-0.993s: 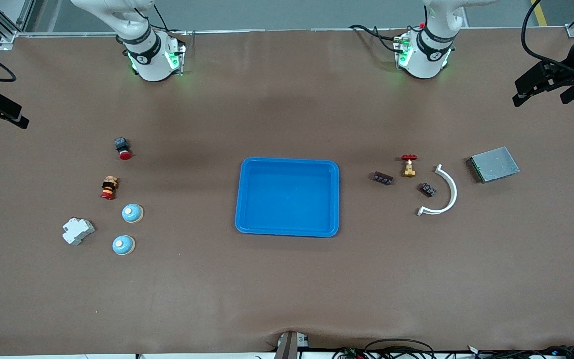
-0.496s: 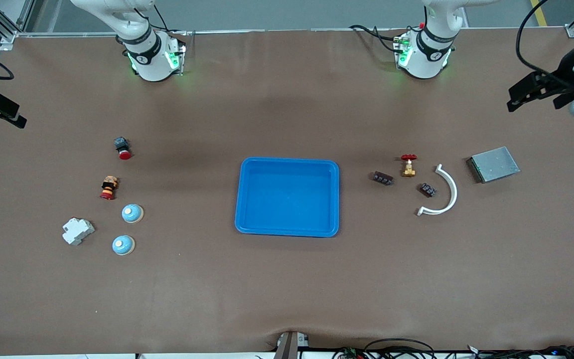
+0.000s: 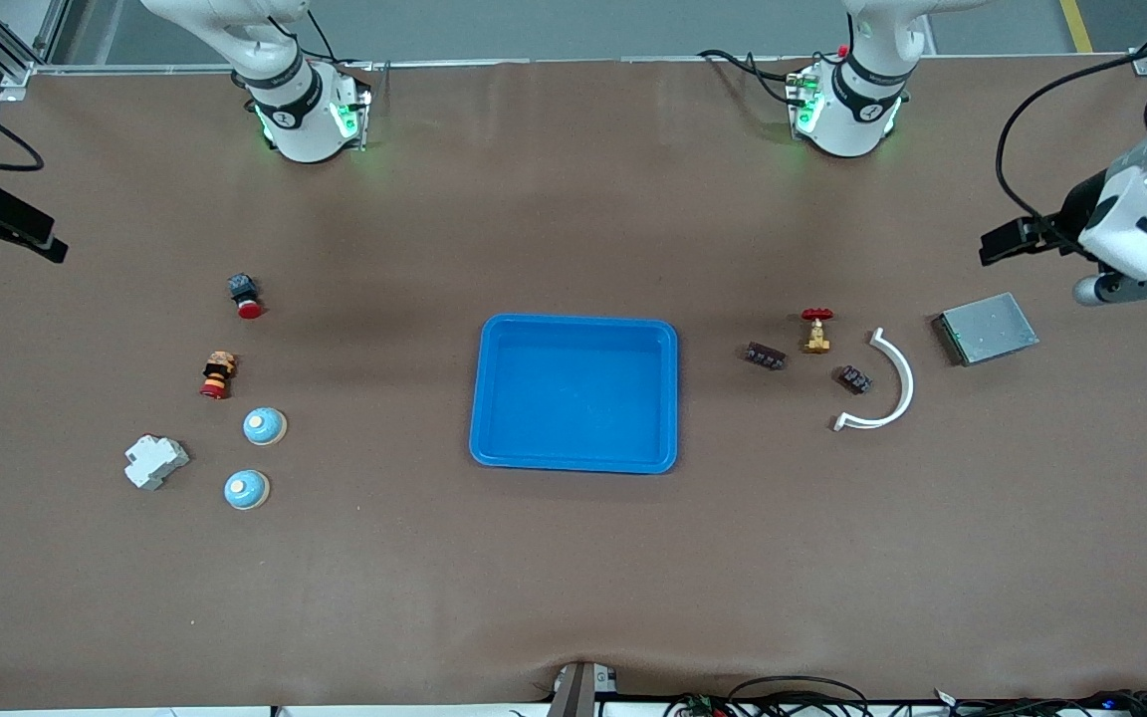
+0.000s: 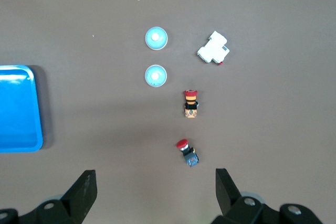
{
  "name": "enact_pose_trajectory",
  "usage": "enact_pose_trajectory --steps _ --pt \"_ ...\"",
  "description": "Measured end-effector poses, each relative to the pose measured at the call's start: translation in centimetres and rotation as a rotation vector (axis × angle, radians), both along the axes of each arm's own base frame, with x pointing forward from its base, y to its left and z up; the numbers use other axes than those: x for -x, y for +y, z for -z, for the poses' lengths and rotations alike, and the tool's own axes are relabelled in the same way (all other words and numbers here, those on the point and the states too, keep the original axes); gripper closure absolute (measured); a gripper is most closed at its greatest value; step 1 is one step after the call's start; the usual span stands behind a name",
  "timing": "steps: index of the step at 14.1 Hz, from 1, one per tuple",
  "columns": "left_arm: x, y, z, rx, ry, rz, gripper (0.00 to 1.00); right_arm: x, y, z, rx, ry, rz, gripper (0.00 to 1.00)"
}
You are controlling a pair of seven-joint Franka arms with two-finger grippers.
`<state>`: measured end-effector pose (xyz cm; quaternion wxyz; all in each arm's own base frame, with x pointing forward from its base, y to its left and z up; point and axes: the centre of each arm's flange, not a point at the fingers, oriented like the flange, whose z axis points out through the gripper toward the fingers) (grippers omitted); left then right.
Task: Place electrolytic capacitor and blue bell in tray
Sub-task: 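Reach the right gripper to a blue bell while the left gripper reaches a capacitor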
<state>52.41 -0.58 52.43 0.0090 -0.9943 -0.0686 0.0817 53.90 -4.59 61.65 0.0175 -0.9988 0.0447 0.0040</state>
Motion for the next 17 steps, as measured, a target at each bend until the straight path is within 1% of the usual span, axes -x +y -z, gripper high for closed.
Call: enact_pose_trajectory --steps 3,5,7,10,14,16,17 --pt "0.4 0.5 3.8 -0.011 -0.039 -0.069 0.0 -0.8 -0.2 7.7 0.002 -0.02 0.008 0.0" --pt "0.9 0.2 5.8 -0.02 -0.066 -0.126 0.0 -0.4 -0.2 12.4 0.003 -0.013 0.013 0.0" --pt "1.3 -0.7 7.7 -0.031 -0.089 -0.192 0.0 0.2 -0.2 15.8 0.005 -0.027 0.016 0.0" --pt "1.9 -1.8 10.4 -0.038 -0.11 -0.248 0.0 0.7 -0.2 19.4 0.008 -0.031 0.019 0.0" --pt "2.7 -1.7 13.0 -0.042 -0.131 -0.317 0.0 -0.4 0.3 23.2 0.012 -0.042 0.01 0.0" --pt "3.2 -1.8 14.2 -0.042 -0.142 -0.337 0.0 -0.9 0.4 25.6 0.016 -0.06 0.009 0.0" --pt "3.3 -1.8 14.7 -0.042 -0.145 -0.344 0.03 -1.0 0.7 27.0 0.018 -0.068 0.005 0.0"
